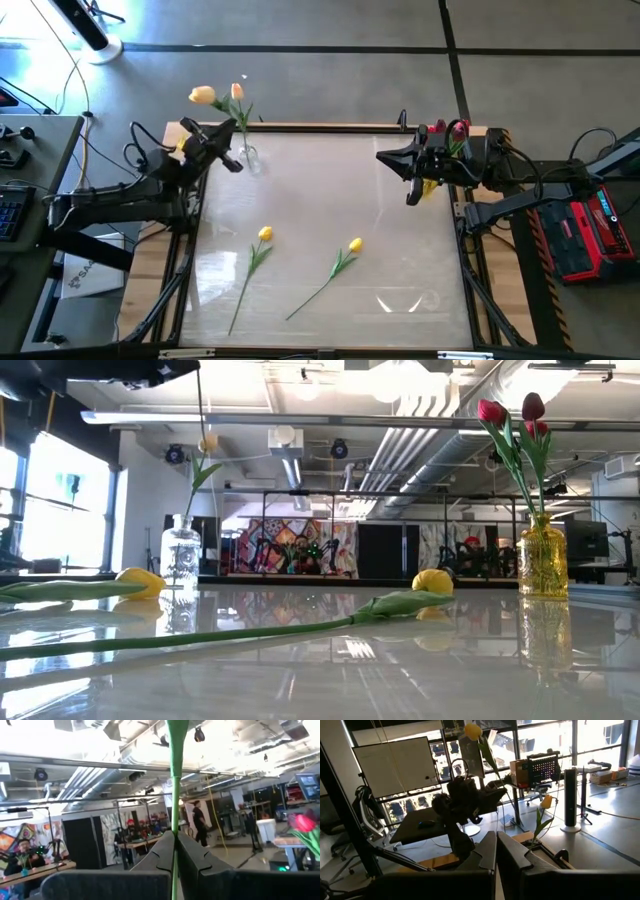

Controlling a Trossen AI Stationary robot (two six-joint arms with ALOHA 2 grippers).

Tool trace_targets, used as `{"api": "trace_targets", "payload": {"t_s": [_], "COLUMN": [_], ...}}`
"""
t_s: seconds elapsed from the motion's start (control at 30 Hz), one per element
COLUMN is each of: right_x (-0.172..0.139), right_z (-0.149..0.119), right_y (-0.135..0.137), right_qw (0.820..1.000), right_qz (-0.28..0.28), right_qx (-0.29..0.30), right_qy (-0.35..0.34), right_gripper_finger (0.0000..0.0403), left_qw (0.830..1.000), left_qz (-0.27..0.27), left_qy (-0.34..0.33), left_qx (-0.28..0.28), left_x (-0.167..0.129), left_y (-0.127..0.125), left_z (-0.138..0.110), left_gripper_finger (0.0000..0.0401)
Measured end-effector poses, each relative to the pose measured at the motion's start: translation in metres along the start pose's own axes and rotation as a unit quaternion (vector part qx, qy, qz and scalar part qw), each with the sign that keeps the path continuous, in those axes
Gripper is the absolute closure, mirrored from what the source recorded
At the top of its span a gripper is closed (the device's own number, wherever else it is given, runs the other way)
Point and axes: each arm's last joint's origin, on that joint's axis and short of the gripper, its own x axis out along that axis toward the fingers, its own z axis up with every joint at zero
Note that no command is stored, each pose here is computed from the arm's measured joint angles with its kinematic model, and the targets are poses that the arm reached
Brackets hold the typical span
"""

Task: Sort flowers into vase by color
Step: Put the light pink tulip into the transparent vase

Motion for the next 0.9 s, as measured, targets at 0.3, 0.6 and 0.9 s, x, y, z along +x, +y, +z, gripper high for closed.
{"api": "trace_targets", "payload": {"t_s": [0.3, 0.6, 0.9], "right_x": [0.000, 0.000, 0.000], "right_z": [0.000, 0.000, 0.000], "right_y": [0.000, 0.000, 0.000], "right_qw": [1.000, 1.000, 1.000], "right_qz": [0.000, 0.000, 0.000], "right_qx": [0.000, 0.000, 0.000], "right_qy": [0.000, 0.000, 0.000], "right_gripper_finger": [0.0402, 0.0402, 0.0402], "left_qw": [1.000, 0.999, 0.998], "left_qz": [0.003, 0.017, 0.034], "left_qy": [0.014, 0.030, 0.049], "left_qx": [0.016, -0.001, -0.035], "left_x": [0.013, 0.016, 0.009], "left_y": [0.007, 0.019, 0.028], "left_z": [-0.015, -0.045, -0.076], "left_gripper_finger": [0.0401, 0.0401, 0.0401]}}
